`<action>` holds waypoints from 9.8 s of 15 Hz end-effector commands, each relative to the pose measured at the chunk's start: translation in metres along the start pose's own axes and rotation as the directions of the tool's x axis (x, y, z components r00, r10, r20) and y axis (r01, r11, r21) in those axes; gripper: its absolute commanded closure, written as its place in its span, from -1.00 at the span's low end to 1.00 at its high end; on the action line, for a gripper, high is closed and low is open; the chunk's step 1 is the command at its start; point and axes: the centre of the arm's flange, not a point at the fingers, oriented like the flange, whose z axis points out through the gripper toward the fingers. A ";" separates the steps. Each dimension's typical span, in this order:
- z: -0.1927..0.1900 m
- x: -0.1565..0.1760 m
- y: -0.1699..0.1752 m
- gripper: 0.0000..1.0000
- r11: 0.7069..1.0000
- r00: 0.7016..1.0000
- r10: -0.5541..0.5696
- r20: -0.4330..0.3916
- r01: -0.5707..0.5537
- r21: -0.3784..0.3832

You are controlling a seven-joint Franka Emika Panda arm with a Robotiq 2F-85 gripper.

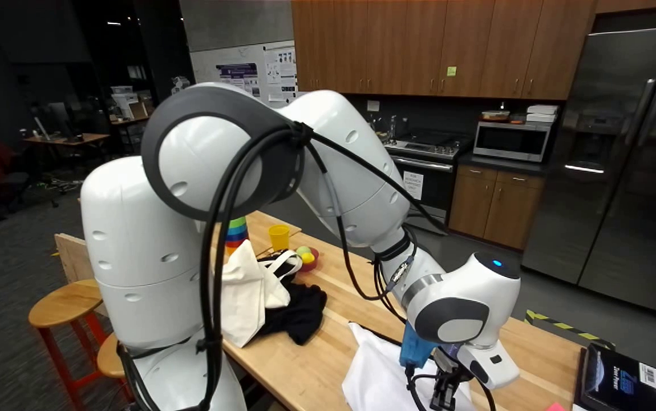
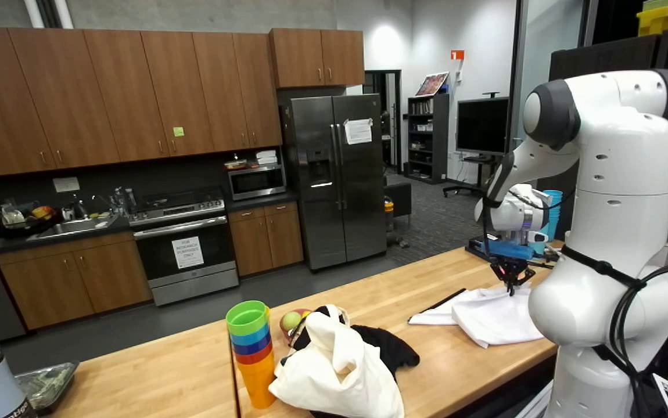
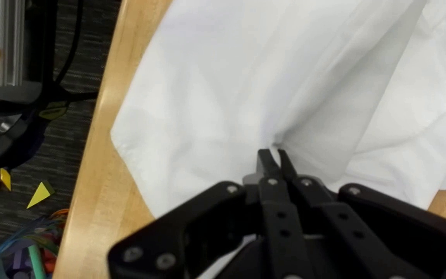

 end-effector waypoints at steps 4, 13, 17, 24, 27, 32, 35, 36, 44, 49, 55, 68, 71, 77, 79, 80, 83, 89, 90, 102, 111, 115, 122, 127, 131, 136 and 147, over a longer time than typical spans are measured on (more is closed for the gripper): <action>0.005 -0.006 0.002 0.46 0.999 0.999 -0.024 -0.024 0.023 -0.037; -0.011 -0.019 -0.001 -0.28 0.998 0.998 -0.059 -0.014 0.060 0.001; -0.015 -0.023 -0.004 -0.20 0.996 0.995 -0.092 -0.033 0.093 0.017; -0.014 -0.025 -0.003 0.85 0.993 0.993 -0.116 -0.036 0.116 0.020; -0.013 -0.024 -0.004 1.00 0.993 0.993 -0.114 -0.037 0.114 0.015; -0.065 -0.003 -0.018 0.99 0.998 0.998 -0.048 0.034 0.047 0.048; -0.125 0.016 -0.034 0.99 0.987 1.000 -0.011 -0.004 0.011 0.163; -0.145 0.022 -0.039 0.99 0.980 1.000 0.003 -0.019 0.000 0.199; -0.286 0.038 -0.062 0.99 0.898 0.991 0.059 -0.122 0.001 0.441; -0.367 0.033 -0.080 0.99 0.830 0.982 0.097 -0.162 0.010 0.558; -0.434 0.003 -0.109 0.99 0.750 0.978 0.115 -0.175 0.030 0.660; -0.523 -0.048 -0.142 0.99 0.618 0.981 0.042 -0.189 0.124 0.777; -0.517 -0.054 -0.151 0.99 0.627 0.981 -0.020 -0.193 0.162 0.762; -0.478 -0.056 -0.130 0.99 0.699 0.967 -0.254 -0.018 0.196 0.688; -0.470 -0.056 -0.123 0.99 0.732 0.940 -0.330 0.084 0.199 0.651; -0.467 -0.058 -0.118 0.99 0.745 0.923 -0.361 0.136 0.197 0.637; -0.462 -0.064 -0.107 0.99 0.780 0.847 -0.438 0.302 0.191 0.596; -0.354 -0.146 -0.065 0.99 0.823 0.632 -0.538 0.558 0.251 0.509; -0.338 -0.158 -0.065 0.99 0.826 0.596 -0.547 0.588 0.270 0.496; -0.148 -0.174 -0.049 0.99 0.902 0.710 -0.420 0.565 0.395 0.174; -0.133 0.023 0.000 0.99 0.977 0.952 -0.065 0.298 -0.001 0.215; -0.163 0.095 0.016 0.99 0.937 0.979 0.106 0.173 -0.157 0.312; -0.177 0.151 0.009 0.99 0.866 0.948 0.315 0.048 -0.308 0.394; -0.167 0.153 0.010 0.87 0.869 0.936 0.350 0.032 -0.337 0.362; -0.157 0.162 0.000 0.45 0.874 0.925 0.378 0.022 -0.365 0.320; -0.143 0.142 0.001 -0.27 0.898 0.943 0.331 -0.004 -0.314 0.309; -0.114 0.033 -0.027 -1.00 0.981 0.979 -0.136 0.154 0.112 0.155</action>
